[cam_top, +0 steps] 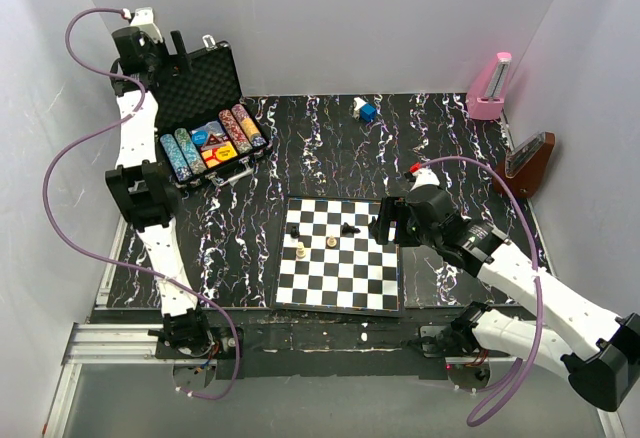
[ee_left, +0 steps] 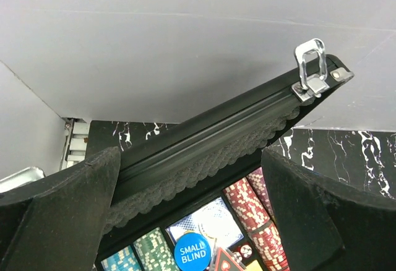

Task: Pack up texas hold em set

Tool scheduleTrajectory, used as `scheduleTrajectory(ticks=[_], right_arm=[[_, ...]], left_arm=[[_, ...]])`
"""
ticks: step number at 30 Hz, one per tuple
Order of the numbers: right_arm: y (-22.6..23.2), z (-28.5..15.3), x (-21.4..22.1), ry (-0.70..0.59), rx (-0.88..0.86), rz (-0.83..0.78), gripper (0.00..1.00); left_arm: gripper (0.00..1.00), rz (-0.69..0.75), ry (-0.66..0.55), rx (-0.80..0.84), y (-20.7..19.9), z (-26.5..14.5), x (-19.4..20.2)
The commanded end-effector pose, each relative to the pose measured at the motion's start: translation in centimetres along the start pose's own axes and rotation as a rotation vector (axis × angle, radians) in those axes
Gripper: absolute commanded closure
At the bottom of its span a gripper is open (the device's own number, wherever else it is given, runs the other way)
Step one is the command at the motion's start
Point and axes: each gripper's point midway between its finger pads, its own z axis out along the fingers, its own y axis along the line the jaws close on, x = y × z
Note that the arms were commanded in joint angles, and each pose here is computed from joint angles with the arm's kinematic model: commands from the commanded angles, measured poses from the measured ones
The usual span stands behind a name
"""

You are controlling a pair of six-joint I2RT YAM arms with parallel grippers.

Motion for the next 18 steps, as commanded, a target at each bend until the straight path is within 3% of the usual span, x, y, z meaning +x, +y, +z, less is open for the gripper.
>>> scheduleTrajectory(ticks=[1, 12, 18], right_arm=[[1.3, -0.5, -2.0, -0.058, -0.041, 0.01, 0.15], [0.9, -1.3, -1.3, -0.079, -0.066, 0.034, 0.15], [-0.1, -2.5, -0.7, -0.12, -0.076, 0.055, 0.15]], left_arm=[[0.02, -0.008, 0.022, 0.024, -0.9, -0.1, 0.8], [0.02, 0.002, 0.174, -0.041, -4.9, -3.0, 6.2], [0.02, -0.062, 0.165, 0.0, -8.8, -7.4, 5.9]])
